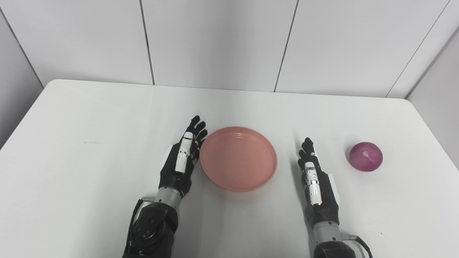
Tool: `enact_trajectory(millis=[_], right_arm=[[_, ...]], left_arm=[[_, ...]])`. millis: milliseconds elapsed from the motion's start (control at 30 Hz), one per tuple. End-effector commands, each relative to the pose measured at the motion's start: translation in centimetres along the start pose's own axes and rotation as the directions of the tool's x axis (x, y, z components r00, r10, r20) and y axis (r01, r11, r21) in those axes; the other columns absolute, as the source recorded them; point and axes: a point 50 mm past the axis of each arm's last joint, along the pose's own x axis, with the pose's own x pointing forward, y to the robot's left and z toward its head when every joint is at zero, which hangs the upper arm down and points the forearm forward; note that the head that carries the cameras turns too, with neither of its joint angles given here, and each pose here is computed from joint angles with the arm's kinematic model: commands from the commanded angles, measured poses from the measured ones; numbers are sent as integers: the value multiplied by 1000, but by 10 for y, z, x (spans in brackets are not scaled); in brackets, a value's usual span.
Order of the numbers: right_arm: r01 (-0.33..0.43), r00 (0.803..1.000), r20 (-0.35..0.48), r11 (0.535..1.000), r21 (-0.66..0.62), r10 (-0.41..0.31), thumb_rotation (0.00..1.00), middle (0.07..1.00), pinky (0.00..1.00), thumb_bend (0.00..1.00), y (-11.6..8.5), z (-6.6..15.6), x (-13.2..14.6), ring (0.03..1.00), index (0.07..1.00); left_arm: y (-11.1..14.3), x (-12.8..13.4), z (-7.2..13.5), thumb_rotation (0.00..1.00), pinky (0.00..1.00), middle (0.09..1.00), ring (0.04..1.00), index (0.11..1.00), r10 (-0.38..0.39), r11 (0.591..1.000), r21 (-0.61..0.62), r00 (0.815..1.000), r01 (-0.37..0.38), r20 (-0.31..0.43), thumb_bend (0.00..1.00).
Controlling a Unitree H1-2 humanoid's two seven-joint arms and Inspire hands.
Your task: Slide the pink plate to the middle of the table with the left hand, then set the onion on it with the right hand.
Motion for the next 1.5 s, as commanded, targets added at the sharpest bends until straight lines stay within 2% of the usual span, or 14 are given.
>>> enact_trajectory(millis=[0, 367, 500, 600, 833, 933, 1000, 1033, 1133, 1367, 1467], right_arm=[[16, 998, 59, 999, -41, -14, 1000, 996, 1000, 286, -3, 14, 8, 983, 999], [26, 995, 101, 984, -179, -7, 1000, 986, 974, 226, -22, 55, 20, 972, 1000], [55, 993, 114, 978, -202, -32, 1000, 990, 997, 229, -27, 68, 23, 975, 996], [86, 991, 121, 967, -242, -58, 1000, 959, 983, 278, -30, 78, 25, 973, 956], [68, 985, 174, 954, -291, -17, 992, 990, 995, 368, -46, 97, 32, 988, 988], [66, 978, 207, 938, -341, 6, 894, 997, 965, 365, -55, 107, 36, 990, 993], [76, 978, 208, 926, -371, 3, 755, 993, 958, 351, -59, 113, 37, 989, 988], [79, 979, 206, 922, -378, 1, 720, 991, 962, 352, -61, 114, 37, 989, 988], [102, 975, 223, 889, -447, 0, 668, 981, 950, 383, -71, 118, 40, 974, 984], [134, 971, 237, 771, -623, 23, 739, 979, 904, 529, -97, 129, 45, 953, 980], [150, 972, 236, 747, -648, 9, 715, 977, 888, 626, -106, 134, 45, 943, 975]], left_arm=[[3, -3, -2, 1000, 966, 969, 970, 949, 8, 1000, -2, 1000, -8, 14, 461], [14, -4, -8, 1000, 934, 977, 964, 960, 14, 1000, 26, 1000, -15, 22, 482], [17, -7, -8, 1000, 931, 979, 965, 962, 12, 999, 34, 1000, -13, 20, 485], [19, -8, -8, 1000, 944, 987, 975, 969, 12, 999, 31, 1000, -13, 20, 480], [21, -10, -9, 1000, 944, 980, 968, 962, 13, 999, 31, 1000, -14, 22, 476], [21, -11, -9, 1000, 944, 979, 965, 960, 8, 999, 32, 1000, -9, 25, 471], [21, -11, -9, 1000, 947, 978, 965, 960, 6, 1000, 30, 1000, -7, 23, 474], [21, -11, -9, 1000, 948, 978, 966, 960, 6, 1000, 28, 1000, -6, 22, 474], [22, -11, -10, 1000, 948, 983, 968, 965, -4, 1000, 28, 1000, 3, 26, 469], [22, -11, -9, 1000, 932, 975, 956, 956, 0, 1000, 20, 1000, 0, 20, 464], [22, -12, -9, 1000, 936, 975, 956, 956, 2, 1000, 16, 1000, -2, 15, 468]])
